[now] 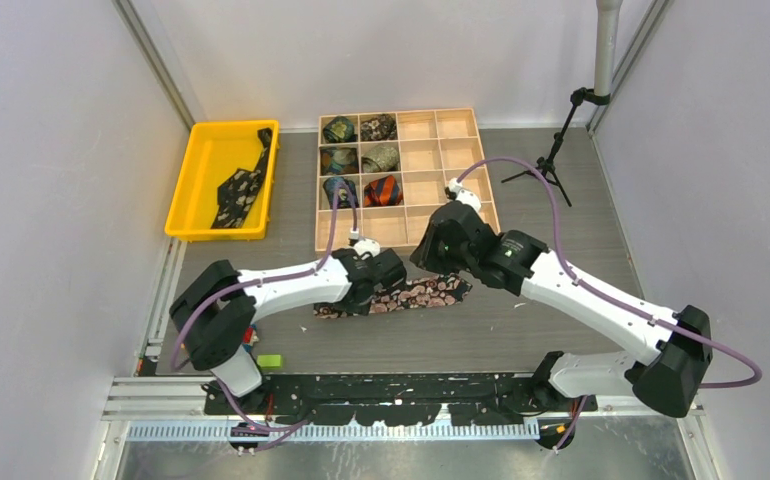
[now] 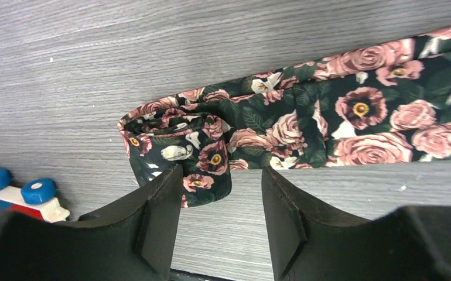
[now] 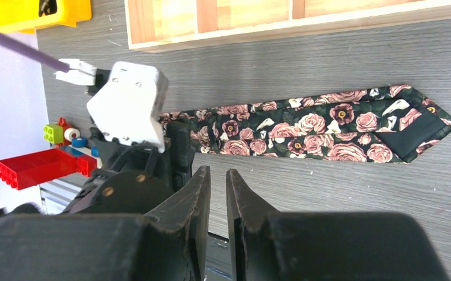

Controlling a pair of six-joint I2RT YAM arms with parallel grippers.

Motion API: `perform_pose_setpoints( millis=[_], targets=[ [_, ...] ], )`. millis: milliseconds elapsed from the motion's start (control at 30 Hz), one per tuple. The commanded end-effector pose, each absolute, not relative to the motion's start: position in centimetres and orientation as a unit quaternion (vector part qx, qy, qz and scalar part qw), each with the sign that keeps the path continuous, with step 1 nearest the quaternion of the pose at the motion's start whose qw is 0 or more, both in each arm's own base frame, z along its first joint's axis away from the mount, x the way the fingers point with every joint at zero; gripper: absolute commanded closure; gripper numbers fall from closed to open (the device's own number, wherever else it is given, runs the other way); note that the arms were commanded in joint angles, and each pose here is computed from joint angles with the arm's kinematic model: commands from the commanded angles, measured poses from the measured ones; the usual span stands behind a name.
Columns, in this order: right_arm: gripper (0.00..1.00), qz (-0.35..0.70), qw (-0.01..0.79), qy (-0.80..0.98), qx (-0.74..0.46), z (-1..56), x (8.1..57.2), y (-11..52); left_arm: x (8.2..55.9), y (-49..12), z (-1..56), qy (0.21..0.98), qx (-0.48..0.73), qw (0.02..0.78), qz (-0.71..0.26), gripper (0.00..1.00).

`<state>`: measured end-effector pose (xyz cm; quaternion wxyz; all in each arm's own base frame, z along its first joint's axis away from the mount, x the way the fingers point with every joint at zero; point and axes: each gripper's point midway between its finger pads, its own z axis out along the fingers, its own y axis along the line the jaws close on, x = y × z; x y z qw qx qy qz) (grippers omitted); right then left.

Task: Roll the ties
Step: Roll the tie at the center of the board.

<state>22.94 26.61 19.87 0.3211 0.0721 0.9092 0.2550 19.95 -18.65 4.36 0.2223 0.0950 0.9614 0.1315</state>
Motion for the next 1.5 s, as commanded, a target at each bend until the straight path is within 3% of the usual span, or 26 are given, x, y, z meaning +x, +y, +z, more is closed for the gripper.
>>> perform_pose_setpoints(
  millis=[0,400,800,1133,1467],
  targets=[
    [0.78,0.266,0.336,0.9,0.077,21.4,24.1,27.5,20.9,-19.5,6.8,0.958,0.076,0.266,0.079,0.46],
    [0.78,0.291,0.314,0.901,0.07,20.5,24.1,30.3,20.8,-15.8,12.9,0.938,0.048,0.341,0.035,0.36],
    [0.74,0.301,0.273,0.914,0.011,17.8,22.8,38.8,20.0,-10.0,12.4,0.932,-0.05,0.357,-0.044,0.35],
    [0.5,0.291,0.226,0.93,-0.024,13.4,21.4,44.8,20.2,-9.4,10.9,0.932,-0.088,0.343,-0.077,0.34],
    [0.52,0.282,0.197,0.938,-0.028,9.9,21.1,46.2,20.2,-9.6,9.4,0.933,-0.104,0.332,-0.094,0.35]
  ],
)
